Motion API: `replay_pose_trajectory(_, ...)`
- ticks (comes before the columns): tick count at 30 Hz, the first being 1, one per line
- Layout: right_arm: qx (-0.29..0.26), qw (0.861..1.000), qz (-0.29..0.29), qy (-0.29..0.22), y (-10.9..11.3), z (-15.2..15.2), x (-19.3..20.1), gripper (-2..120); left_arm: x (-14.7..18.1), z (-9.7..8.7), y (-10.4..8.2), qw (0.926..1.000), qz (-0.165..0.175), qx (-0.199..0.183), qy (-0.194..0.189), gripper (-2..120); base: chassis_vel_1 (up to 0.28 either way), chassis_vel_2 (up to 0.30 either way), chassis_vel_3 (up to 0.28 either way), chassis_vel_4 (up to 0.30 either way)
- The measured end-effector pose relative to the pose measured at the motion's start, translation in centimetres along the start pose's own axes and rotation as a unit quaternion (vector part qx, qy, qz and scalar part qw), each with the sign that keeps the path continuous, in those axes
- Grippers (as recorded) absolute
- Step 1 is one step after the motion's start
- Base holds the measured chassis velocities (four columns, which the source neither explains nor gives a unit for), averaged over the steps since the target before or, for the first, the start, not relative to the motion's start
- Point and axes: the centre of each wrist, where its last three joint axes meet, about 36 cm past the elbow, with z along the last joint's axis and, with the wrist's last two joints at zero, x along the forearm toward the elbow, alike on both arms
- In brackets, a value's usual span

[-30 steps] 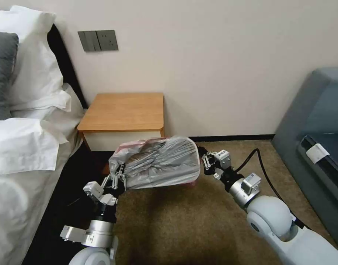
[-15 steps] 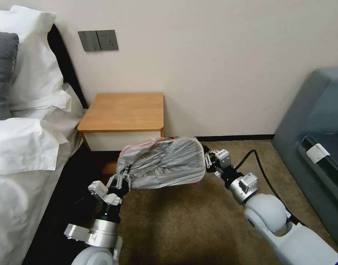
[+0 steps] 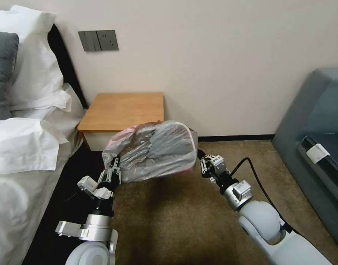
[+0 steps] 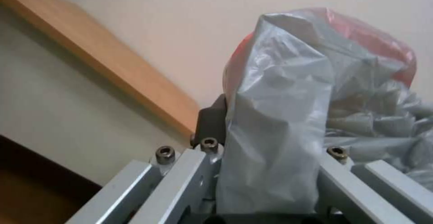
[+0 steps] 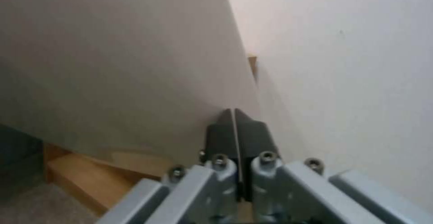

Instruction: Pick up the garbage bag from the table and place it over the trash can.

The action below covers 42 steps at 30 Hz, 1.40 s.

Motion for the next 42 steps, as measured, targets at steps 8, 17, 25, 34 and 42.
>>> replay_pose_trajectory(8, 0.099, 0.994, 0.036, -0.034, -2.2, -1.6, 1.5, 34, 0.9, 0.6, 1.1, 0.9947, -0.009, -0.094, 0.041, 8, 0.000, 0.000, 0.000, 0.000)
replay_pose_trajectory(17, 0.117, 0.981, -0.101, -0.114, -2.8, -6.2, 2.7, 67, 1.9, 1.8, 1.9, 0.9743, 0.013, -0.213, 0.071, 8, 0.000, 0.000, 0.000, 0.000)
replay_pose_trajectory(25, 0.120, 0.961, -0.237, -0.084, -5.8, -8.7, 0.6, 93, 2.4, 2.3, 2.5, 0.9491, 0.057, -0.298, 0.086, 8, 0.000, 0.000, 0.000, 0.000)
replay_pose_trajectory(34, 0.078, 0.943, -0.320, -0.047, -8.9, -9.2, -2.3, 100, 2.1, 2.7, 2.4, 0.9395, 0.095, -0.317, 0.088, 8, 0.000, 0.000, 0.000, 0.000)
replay_pose_trajectory(42, 0.072, 0.930, -0.357, -0.041, -8.5, -8.7, -4.3, 92, 1.7, 2.9, 2.6, 0.9385, 0.097, -0.320, 0.086, 8, 0.000, 0.000, 0.000, 0.000)
